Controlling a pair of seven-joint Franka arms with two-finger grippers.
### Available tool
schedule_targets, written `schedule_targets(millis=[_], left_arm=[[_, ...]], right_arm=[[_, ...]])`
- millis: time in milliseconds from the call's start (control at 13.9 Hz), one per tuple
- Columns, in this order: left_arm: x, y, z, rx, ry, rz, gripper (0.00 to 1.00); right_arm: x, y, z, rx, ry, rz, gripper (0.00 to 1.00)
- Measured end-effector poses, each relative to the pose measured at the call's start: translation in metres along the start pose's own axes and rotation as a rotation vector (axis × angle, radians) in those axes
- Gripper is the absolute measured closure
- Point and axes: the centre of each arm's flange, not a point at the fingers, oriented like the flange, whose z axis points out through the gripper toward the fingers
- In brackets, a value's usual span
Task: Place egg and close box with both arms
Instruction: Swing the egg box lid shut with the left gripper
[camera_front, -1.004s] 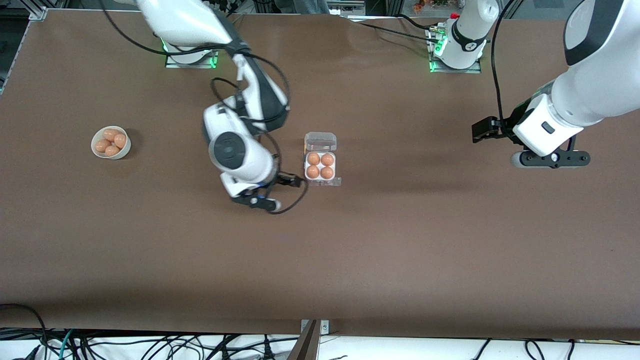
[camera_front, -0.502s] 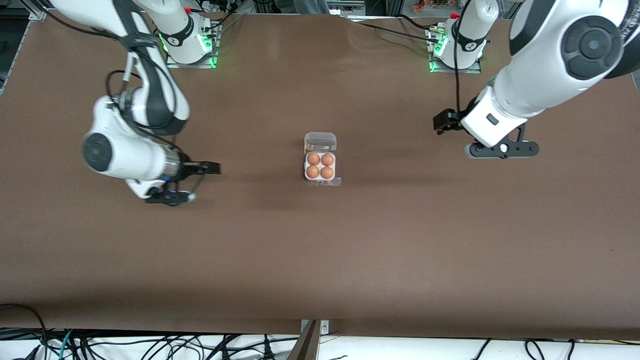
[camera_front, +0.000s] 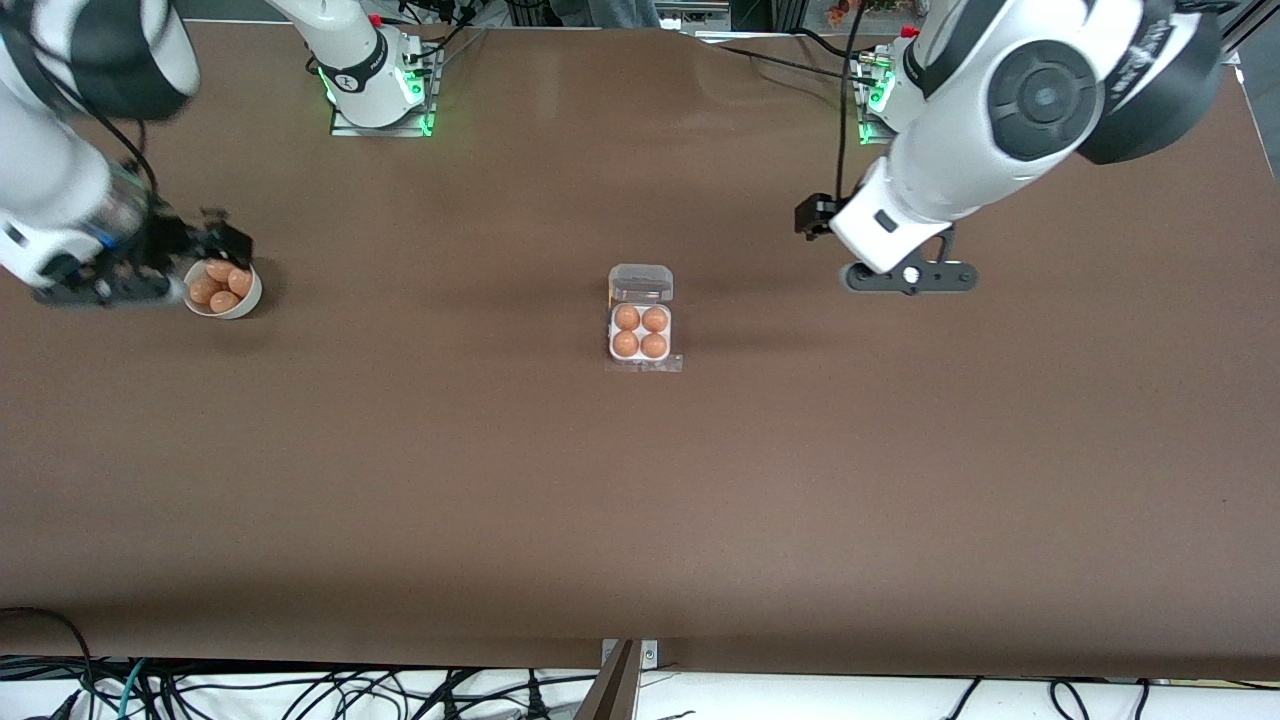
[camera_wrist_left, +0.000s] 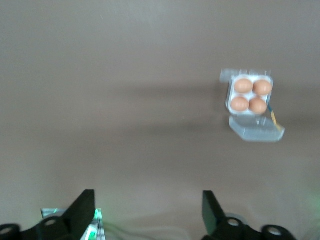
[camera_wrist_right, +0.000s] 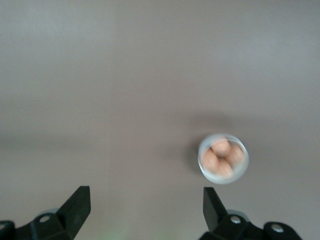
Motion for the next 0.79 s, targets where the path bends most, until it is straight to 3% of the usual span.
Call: schedule_targets(millis=[143, 287, 430, 502, 574, 789], left_arm=[[-0.004, 0.017, 0.013, -0.028, -0.053, -0.005, 0.17], [-0.004, 0.026, 0.019, -0.080, -0.100, -0.027, 0.22], [-0.005, 0.036, 0.027, -0.100, -0.136, -0.046, 0.39], [-0.008, 0.046, 0.034, -0.092, -0.151, -0.052, 0.52], [-0.012, 0.059, 0.045, -0.074, -0.166, -0.052, 0.58], [-0.023, 0.103, 0.089, -0.010, -0.219, -0.039, 0.64]], right_arm=[[-0.023, 0.011, -0.058, -0.005, 0.011, 0.023, 0.00], [-0.027, 0.021, -0.095, -0.006, 0.076, 0.048, 0.00], [-0.023, 0.024, -0.101, 0.008, 0.092, 0.096, 0.00], [-0.020, 0.025, -0.098, 0.033, 0.087, 0.120, 0.00], [-0.016, 0.027, -0.094, 0.056, 0.082, 0.132, 0.00], [-0.001, 0.032, -0.084, 0.081, 0.130, 0.158, 0.00]])
